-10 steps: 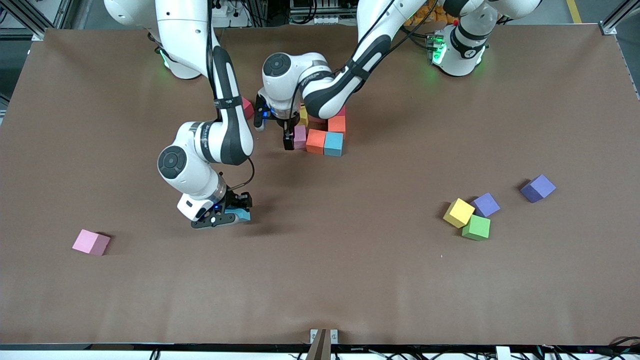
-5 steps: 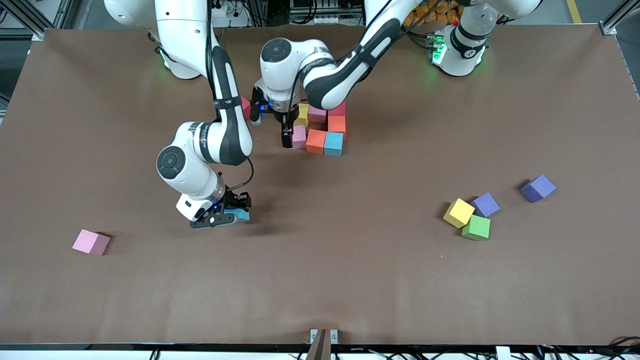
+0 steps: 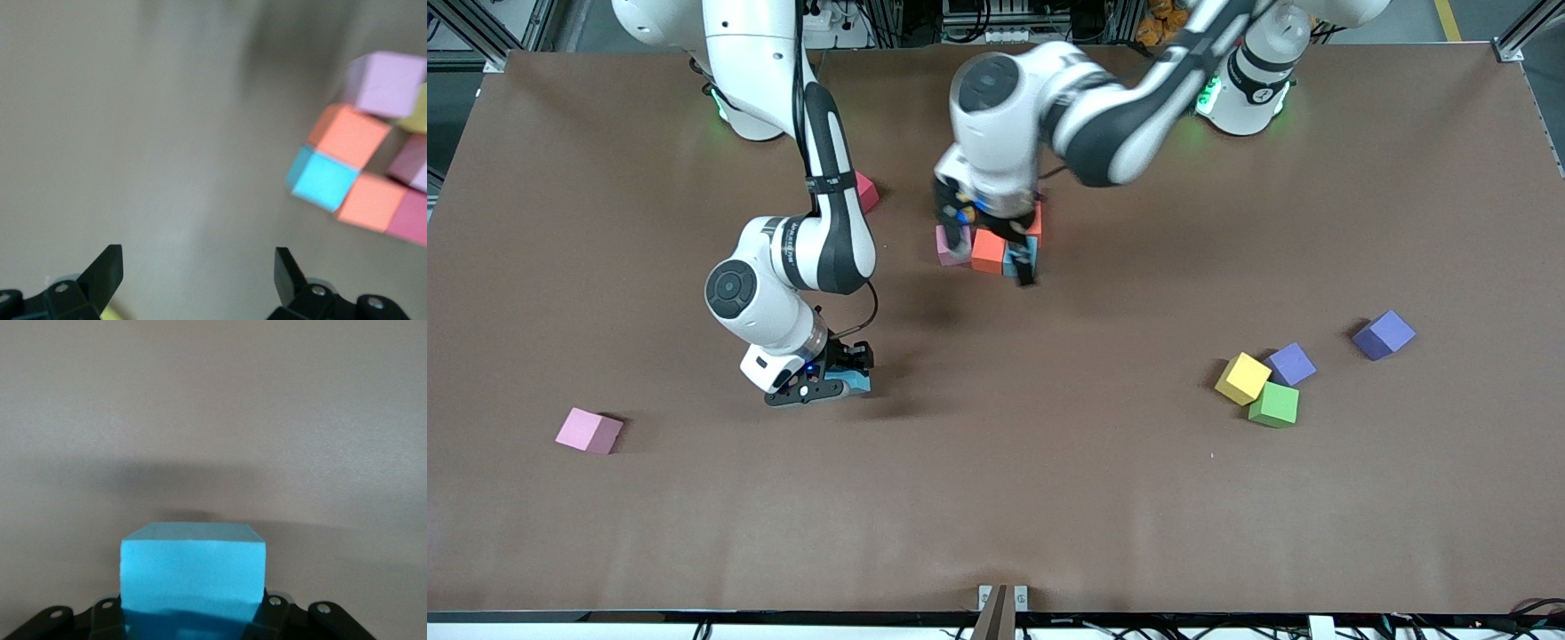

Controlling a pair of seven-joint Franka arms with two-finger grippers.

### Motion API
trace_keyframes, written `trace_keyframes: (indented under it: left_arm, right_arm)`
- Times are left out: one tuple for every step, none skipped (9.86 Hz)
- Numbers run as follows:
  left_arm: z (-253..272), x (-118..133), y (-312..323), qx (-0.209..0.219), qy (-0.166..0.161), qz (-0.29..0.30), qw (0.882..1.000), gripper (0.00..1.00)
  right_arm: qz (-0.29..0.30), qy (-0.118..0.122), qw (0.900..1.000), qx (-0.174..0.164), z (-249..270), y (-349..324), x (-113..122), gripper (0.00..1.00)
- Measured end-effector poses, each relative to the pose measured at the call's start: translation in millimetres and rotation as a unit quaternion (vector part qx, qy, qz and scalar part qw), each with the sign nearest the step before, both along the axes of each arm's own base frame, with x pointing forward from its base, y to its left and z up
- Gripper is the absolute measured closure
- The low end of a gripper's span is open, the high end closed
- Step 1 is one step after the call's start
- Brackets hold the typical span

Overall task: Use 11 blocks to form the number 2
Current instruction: 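Release the pink cube and move the left gripper to the yellow cube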

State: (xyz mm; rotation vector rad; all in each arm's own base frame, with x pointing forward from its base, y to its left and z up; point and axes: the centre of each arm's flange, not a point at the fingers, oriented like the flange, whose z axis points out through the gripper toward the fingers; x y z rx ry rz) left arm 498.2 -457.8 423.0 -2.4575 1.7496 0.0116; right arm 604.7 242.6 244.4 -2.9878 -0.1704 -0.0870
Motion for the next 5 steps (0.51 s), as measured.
trace_keyframes:
  left_arm:
    - [8.4,35.6,46.3,-0.005,0.000,0.045,0.999,0.00]
    - [12.8,69.0,96.3,-0.015,0.005,0.092,0.996,0.00]
    - [12.7,97.8,147.5,-0.020,0.009,0.135,0.991,0.00]
    - [7.7,117.4,190.3,-0.017,0.013,0.169,0.985,0.00]
    - [-2.3,128.9,220.8,-0.012,0.020,0.195,0.980,0.00]
  right_arm:
    - [-0.005,0.002,1.000,0.001,0.0,9.7,-4.1,0.39]
    - [-0.010,0.005,1.000,0.002,0.1,24.6,-10.6,0.39]
    - [-0.015,0.008,1.000,0.002,0.3,41.2,-18.5,0.39]
    - [-0.020,0.011,1.000,0.003,0.2,57.1,-26.6,0.39]
    - [-0.028,0.015,0.999,0.004,-0.3,71.6,-34.7,0.39]
